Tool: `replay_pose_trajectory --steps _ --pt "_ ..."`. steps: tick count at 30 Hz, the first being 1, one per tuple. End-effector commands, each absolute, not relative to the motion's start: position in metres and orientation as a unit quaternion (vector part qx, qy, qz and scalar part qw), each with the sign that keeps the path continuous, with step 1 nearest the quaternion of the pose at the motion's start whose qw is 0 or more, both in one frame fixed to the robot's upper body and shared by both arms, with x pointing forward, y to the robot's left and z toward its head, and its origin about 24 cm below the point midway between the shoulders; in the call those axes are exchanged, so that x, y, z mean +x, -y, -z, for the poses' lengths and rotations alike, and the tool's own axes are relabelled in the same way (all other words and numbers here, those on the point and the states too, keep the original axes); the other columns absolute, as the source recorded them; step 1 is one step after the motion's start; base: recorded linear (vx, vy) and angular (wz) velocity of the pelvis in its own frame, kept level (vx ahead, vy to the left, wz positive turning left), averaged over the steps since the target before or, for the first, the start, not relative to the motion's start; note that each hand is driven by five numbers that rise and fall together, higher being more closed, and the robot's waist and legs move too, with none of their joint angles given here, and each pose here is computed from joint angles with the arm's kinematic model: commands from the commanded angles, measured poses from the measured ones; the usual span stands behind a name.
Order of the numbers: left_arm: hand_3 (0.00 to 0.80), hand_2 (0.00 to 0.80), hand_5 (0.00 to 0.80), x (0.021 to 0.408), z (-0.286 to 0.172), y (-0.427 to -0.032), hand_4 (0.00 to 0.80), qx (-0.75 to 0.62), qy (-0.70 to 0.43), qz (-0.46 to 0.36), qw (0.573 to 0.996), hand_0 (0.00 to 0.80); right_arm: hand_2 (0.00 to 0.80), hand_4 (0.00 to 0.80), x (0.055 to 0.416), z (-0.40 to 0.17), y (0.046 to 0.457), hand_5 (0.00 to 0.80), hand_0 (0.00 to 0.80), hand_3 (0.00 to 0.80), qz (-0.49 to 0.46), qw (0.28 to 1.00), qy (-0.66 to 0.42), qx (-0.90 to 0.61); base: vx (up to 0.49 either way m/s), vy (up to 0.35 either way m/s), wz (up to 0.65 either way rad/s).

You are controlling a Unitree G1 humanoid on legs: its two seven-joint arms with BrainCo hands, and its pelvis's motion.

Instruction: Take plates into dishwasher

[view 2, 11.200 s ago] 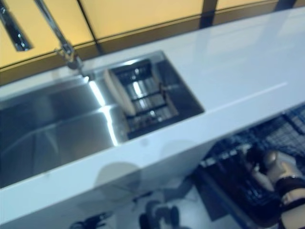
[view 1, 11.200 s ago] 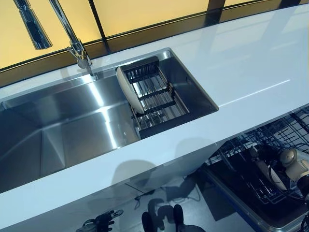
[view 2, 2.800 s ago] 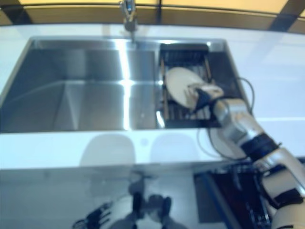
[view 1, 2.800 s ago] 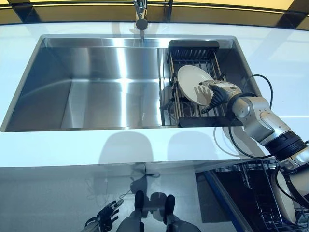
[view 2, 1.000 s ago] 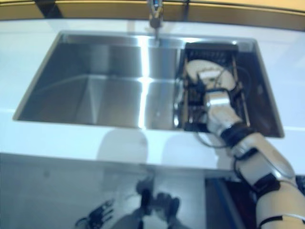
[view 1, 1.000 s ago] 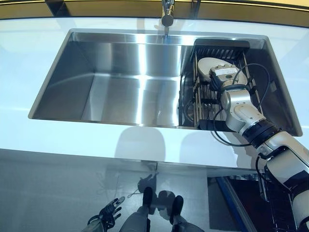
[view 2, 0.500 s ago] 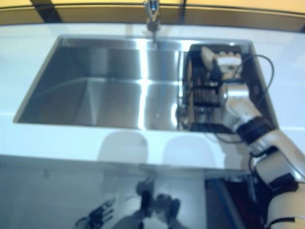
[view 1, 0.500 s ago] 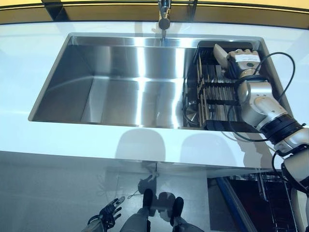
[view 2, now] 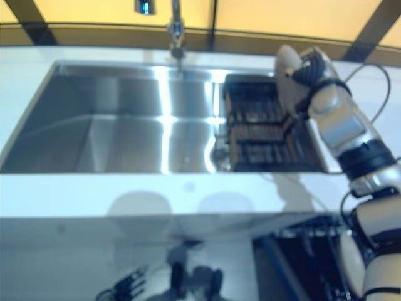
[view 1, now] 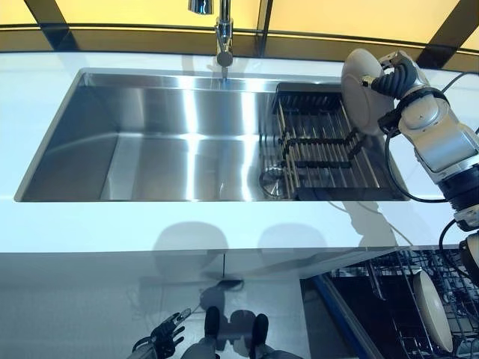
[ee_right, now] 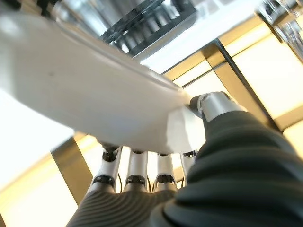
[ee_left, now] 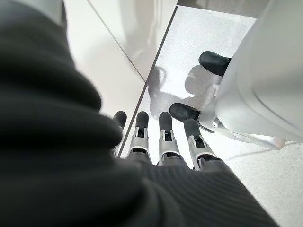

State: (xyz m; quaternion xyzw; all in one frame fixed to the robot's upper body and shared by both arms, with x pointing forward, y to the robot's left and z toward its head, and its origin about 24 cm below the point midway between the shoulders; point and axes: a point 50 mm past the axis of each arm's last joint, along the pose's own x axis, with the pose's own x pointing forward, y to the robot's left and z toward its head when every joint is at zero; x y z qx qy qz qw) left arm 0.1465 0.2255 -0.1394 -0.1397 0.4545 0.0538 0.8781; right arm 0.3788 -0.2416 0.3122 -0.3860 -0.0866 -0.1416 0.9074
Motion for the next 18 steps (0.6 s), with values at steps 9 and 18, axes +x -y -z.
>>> replay_pose_trajectory --steps 9,18 --pt "0.000 0.000 0.000 0.131 0.145 -0.236 0.000 -0.103 -0.485 -0.045 0.867 0.000 0.800 0.800 0.380 -0.319 0.257 0.800 0.800 0.800 0.133 0.951 0.101 -0.259 0.024 -0.016 -0.07" --pt "0.000 0.000 0.000 0.123 0.146 -0.243 0.000 -0.087 -0.499 -0.032 0.862 0.000 0.800 0.800 0.368 -0.323 0.306 0.800 0.800 0.800 0.193 0.931 0.046 -0.306 0.023 -0.026 -0.20"
